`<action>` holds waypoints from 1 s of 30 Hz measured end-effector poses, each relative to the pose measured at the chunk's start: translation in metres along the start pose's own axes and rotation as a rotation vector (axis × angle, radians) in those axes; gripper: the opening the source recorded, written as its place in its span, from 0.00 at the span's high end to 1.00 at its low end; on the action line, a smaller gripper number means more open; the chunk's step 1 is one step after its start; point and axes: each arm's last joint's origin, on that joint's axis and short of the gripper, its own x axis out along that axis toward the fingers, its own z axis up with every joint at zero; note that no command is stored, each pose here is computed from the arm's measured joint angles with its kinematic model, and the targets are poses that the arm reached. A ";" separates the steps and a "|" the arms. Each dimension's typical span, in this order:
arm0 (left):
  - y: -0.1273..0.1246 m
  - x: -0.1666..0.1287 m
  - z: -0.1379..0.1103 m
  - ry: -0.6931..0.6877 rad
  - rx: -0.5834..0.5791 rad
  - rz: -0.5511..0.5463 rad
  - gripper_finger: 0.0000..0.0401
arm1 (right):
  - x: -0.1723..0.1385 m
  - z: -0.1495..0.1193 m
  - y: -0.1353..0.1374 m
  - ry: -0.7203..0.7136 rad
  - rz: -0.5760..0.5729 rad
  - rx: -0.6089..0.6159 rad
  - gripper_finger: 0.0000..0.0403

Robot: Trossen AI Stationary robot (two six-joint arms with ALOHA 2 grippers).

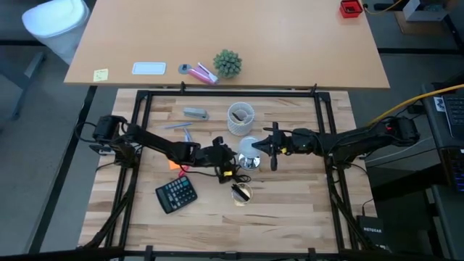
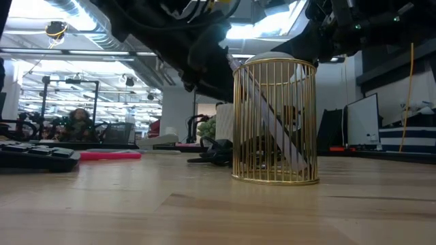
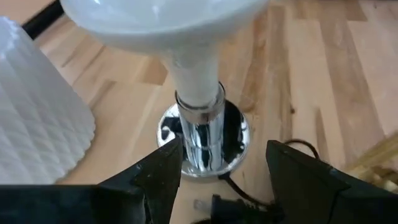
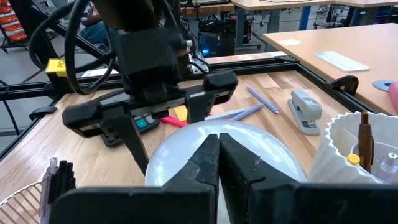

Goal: Screw lightbulb
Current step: Insert the lightbulb into the lamp

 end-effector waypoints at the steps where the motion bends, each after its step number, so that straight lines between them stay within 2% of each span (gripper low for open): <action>1: -0.002 -0.001 0.001 -0.007 0.004 -0.007 0.44 | 0.000 0.000 0.000 0.000 0.000 0.000 0.97; 8: -0.012 -0.010 0.009 -0.080 0.064 -0.047 0.45 | 0.000 0.000 0.000 0.002 -0.001 0.000 0.97; 12: -0.016 -0.011 0.013 -0.122 0.078 -0.057 0.49 | 0.000 0.000 0.000 0.003 -0.001 -0.001 0.97; 30: -0.015 -0.013 0.024 -0.230 0.045 -0.004 0.85 | 0.000 -0.002 0.000 0.021 -0.002 -0.008 0.97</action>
